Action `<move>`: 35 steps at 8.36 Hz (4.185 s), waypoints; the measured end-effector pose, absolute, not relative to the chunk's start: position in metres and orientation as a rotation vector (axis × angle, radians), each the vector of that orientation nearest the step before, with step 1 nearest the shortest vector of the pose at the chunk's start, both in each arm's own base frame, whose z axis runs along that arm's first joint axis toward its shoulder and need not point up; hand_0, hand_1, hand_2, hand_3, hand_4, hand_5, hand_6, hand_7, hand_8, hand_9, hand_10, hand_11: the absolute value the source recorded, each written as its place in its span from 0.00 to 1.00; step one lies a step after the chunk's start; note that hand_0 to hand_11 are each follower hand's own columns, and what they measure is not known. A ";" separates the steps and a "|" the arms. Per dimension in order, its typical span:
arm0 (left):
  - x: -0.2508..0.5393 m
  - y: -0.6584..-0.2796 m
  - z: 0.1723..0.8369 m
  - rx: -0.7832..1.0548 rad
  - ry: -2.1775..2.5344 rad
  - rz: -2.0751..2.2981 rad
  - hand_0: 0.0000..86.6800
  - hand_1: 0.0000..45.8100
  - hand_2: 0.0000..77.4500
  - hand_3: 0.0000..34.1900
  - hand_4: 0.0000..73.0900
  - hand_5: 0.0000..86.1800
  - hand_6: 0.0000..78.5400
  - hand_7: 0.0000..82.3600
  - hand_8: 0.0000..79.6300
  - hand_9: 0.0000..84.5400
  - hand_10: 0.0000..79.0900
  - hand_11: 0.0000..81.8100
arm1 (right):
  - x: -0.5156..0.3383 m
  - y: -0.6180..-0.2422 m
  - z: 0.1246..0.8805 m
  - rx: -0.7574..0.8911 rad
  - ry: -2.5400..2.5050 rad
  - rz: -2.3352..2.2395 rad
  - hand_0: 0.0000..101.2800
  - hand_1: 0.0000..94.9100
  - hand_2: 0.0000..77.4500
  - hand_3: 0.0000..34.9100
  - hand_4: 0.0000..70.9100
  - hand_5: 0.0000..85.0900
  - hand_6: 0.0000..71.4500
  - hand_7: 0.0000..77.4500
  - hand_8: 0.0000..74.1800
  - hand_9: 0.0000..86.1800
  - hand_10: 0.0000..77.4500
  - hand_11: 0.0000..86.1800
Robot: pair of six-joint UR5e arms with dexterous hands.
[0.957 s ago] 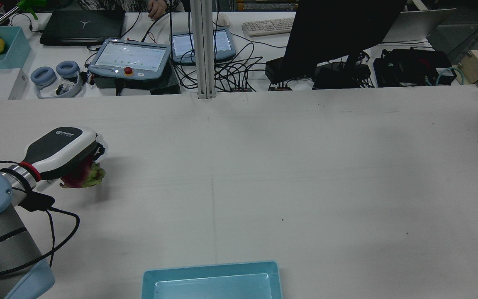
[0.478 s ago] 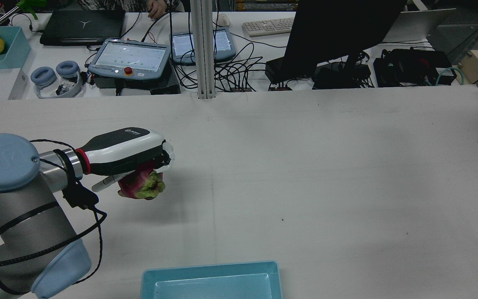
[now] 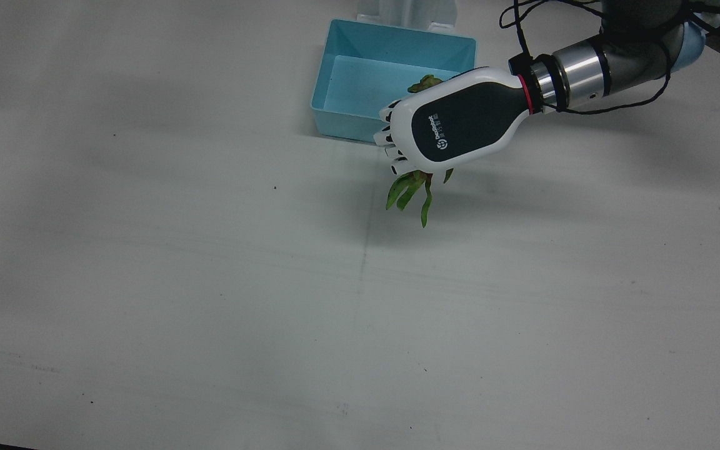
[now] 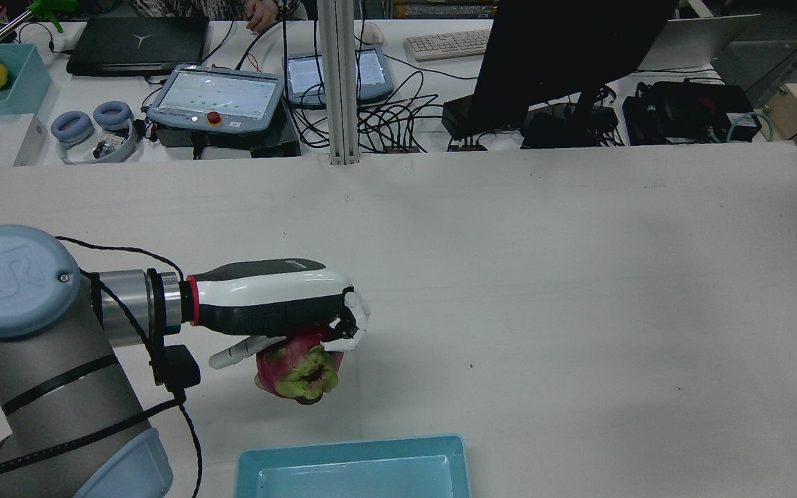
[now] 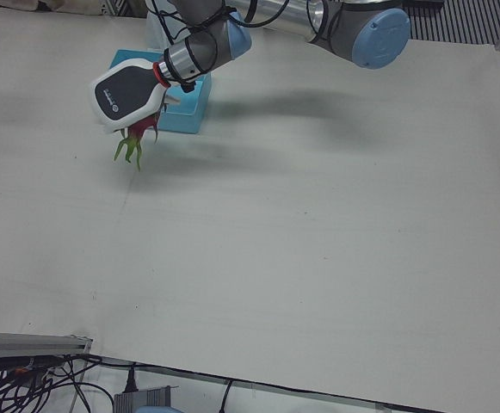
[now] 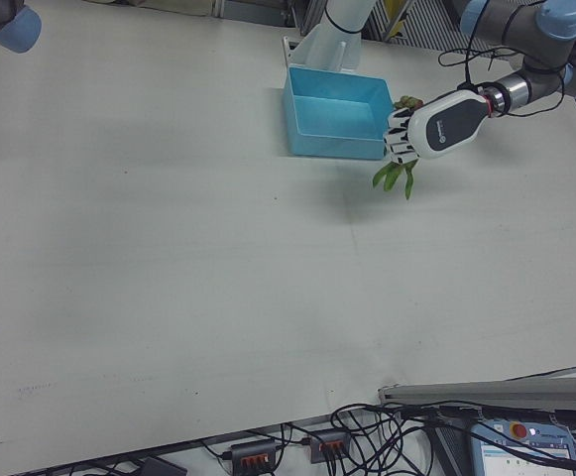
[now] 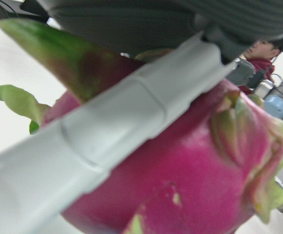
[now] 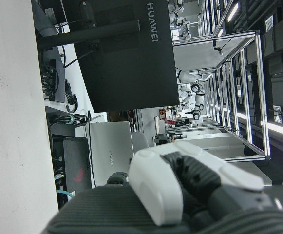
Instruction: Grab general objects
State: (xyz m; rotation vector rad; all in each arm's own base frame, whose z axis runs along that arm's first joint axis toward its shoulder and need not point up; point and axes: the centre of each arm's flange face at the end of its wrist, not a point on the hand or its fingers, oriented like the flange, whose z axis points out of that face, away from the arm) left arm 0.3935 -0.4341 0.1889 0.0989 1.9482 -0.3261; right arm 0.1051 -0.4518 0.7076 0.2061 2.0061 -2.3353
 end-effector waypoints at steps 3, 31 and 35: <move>0.446 -0.356 0.152 -0.186 2.139 -0.168 0.93 0.00 0.01 0.00 0.75 0.81 0.63 0.85 0.68 0.56 0.26 0.85 | 0.105 -0.452 0.708 0.206 2.006 -2.335 0.00 1.00 1.00 0.00 0.00 0.00 0.00 0.00 0.00 0.01 0.00 0.01; 0.350 -0.504 0.354 -0.191 2.356 -0.594 0.92 0.00 0.00 0.00 0.88 0.81 0.90 0.85 0.33 0.39 0.28 0.60 | 0.105 -0.452 0.708 0.206 2.006 -2.335 0.00 1.00 1.00 0.00 0.00 0.00 0.00 0.00 0.00 0.01 0.00 0.01; 0.237 -0.617 0.457 0.075 2.243 -0.901 0.92 0.00 0.00 0.00 0.91 0.82 0.89 0.85 0.34 0.37 0.28 0.59 | 0.105 -0.452 0.708 0.206 2.006 -2.335 0.00 1.00 1.00 0.00 0.00 0.00 0.00 0.00 0.00 0.01 0.00 0.01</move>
